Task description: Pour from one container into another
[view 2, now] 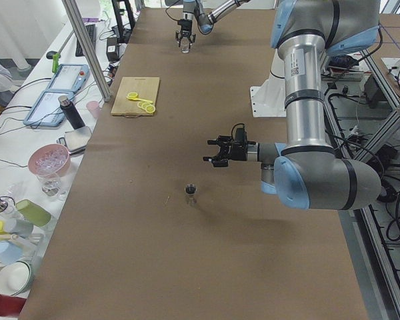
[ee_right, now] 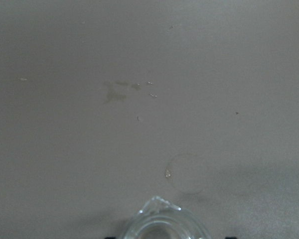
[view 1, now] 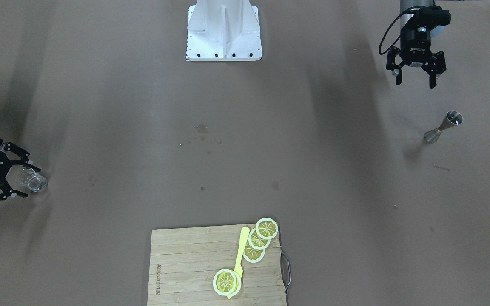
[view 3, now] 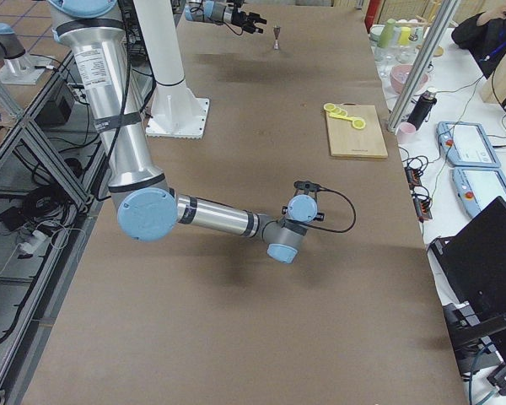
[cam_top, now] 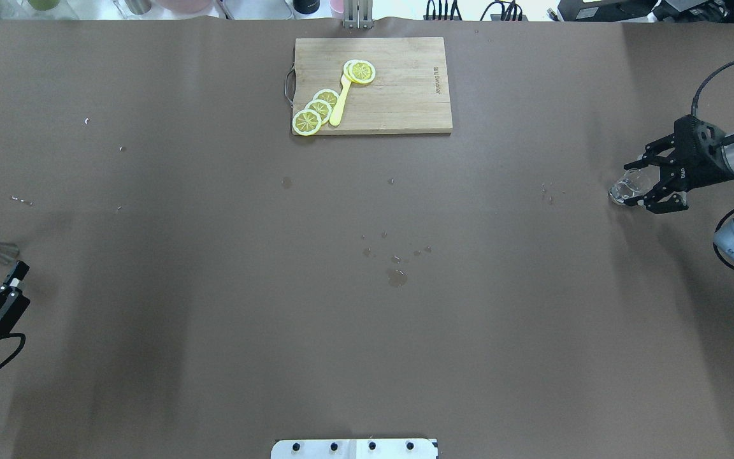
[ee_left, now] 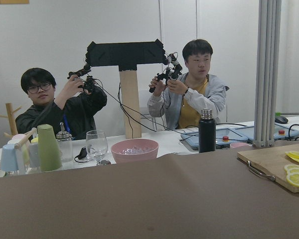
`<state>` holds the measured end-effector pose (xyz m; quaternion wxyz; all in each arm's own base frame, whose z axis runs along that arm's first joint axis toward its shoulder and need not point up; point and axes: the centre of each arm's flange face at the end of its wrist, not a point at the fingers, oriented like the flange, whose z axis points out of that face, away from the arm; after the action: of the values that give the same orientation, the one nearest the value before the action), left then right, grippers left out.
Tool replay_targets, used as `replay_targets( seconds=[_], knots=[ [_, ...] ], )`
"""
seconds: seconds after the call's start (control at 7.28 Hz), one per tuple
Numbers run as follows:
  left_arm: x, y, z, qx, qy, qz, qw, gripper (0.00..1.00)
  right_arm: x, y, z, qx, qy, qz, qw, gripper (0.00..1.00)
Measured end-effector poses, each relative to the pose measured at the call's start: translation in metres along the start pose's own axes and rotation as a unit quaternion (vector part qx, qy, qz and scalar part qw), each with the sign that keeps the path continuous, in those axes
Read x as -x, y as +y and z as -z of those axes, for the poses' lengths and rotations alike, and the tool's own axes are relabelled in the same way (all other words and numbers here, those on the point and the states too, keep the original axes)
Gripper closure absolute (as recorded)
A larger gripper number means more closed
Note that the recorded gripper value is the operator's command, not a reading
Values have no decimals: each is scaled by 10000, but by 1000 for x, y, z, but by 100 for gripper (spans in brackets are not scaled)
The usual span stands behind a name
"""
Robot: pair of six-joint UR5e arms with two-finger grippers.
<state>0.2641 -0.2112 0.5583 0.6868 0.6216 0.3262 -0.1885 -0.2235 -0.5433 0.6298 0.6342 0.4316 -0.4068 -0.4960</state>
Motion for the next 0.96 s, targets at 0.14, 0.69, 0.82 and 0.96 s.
replay_targets(
  seconds=[0.14, 0.69, 0.82, 0.96],
  knots=[
    [10, 15, 11, -86, -57, 79, 9999, 3, 0, -1, -1, 0, -4, 5, 10000, 36],
    [59, 65, 24, -164, -67, 348, 9992, 5, 1, 1, -2, 13, -23, -13, 10000, 81],
    [68, 74, 24, -159, -63, 214, 9996, 4, -1, 2, 1, 8, -4, -30, 10000, 100],
    [75, 82, 24, -151, -55, 84, 9998, 4, -5, 4, 8, -7, 26, -58, 10000, 100]
  ],
)
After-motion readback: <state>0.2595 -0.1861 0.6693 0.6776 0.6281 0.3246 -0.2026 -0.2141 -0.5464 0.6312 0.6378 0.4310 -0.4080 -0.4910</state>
